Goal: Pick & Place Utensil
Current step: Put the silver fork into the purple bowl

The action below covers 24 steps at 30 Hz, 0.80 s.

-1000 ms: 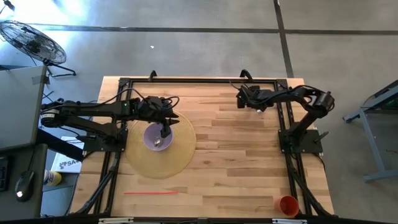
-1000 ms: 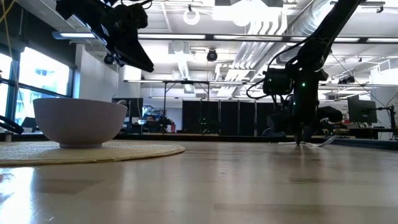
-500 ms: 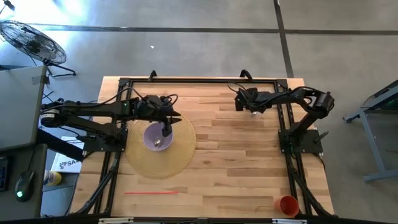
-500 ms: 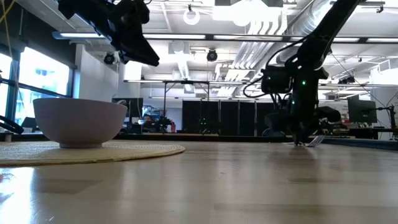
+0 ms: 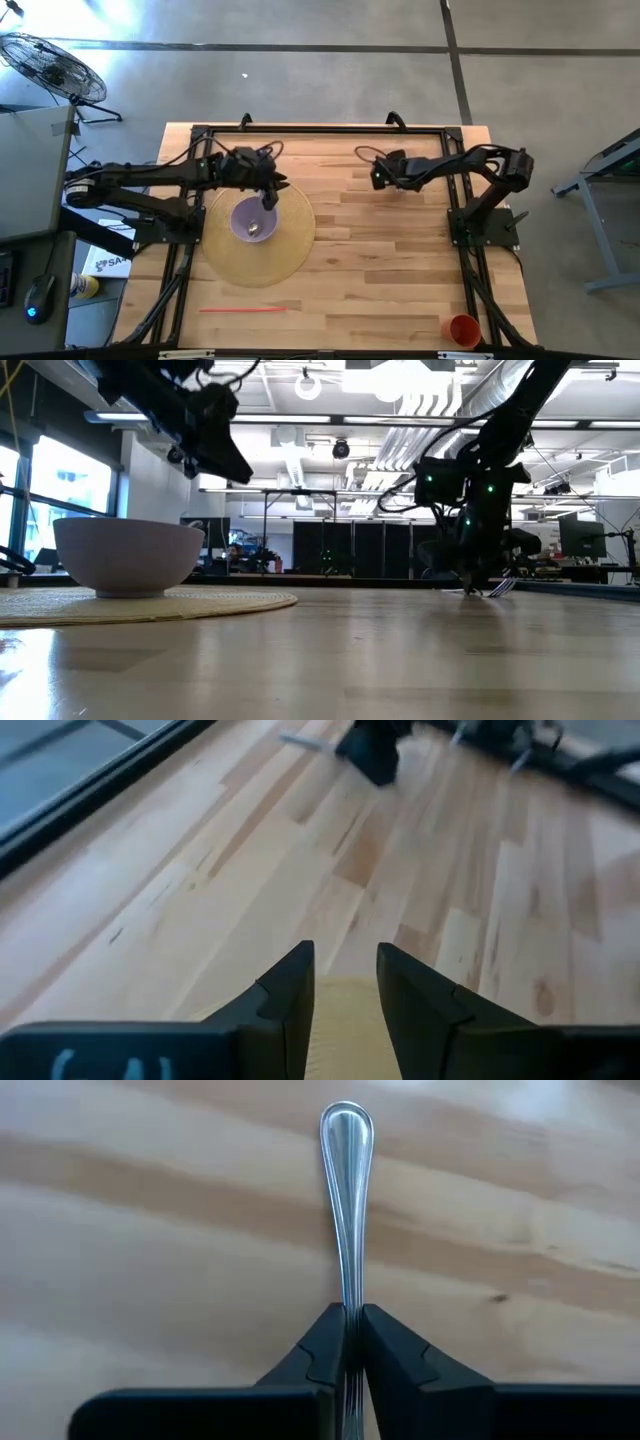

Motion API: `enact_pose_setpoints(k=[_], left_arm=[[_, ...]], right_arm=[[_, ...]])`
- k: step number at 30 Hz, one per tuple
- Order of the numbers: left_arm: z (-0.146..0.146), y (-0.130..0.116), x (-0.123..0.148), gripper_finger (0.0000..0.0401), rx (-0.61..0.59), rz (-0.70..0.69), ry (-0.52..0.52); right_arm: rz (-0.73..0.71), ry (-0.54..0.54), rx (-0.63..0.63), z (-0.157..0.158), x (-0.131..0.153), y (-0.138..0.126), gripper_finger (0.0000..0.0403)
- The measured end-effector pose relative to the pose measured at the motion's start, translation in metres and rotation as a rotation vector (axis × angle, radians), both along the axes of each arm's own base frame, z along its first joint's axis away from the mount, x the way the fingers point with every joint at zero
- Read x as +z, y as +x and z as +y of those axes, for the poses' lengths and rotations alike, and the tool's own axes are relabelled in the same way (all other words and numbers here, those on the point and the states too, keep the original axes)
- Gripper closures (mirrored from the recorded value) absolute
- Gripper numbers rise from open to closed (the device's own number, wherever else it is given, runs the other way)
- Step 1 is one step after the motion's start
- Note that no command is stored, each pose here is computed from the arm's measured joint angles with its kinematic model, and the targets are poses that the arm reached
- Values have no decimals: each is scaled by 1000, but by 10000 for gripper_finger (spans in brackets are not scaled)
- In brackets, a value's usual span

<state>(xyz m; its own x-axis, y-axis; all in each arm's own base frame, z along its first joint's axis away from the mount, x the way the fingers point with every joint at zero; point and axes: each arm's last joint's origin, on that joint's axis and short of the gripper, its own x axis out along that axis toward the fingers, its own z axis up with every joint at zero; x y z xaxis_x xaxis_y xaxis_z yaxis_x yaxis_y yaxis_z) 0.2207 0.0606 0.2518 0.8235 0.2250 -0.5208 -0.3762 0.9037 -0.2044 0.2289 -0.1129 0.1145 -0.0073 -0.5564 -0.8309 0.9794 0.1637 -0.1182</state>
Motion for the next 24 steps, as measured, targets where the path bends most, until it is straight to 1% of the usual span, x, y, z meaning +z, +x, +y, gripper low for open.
enact_pose_setpoints(k=[4,8,13,19,21,24], left_arm=[[13,-3,-8,293,-18,-85,-86],[15,-4,-7,293,5,-104,-100],[13,-3,-7,293,11,-103,-101],[6,1,-3,293,-13,-140,-85],[4,3,-2,293,-17,-156,-92],[3,4,0,293,18,-192,-129]], right_arm=[[8,-54,64,17,1,8,390],[23,-141,155,38,3,18,392],[10,-301,354,74,9,36,393],[-87,-522,655,123,27,62,394],[-126,-595,719,137,35,68,394],[-148,-682,777,154,47,74,395]])
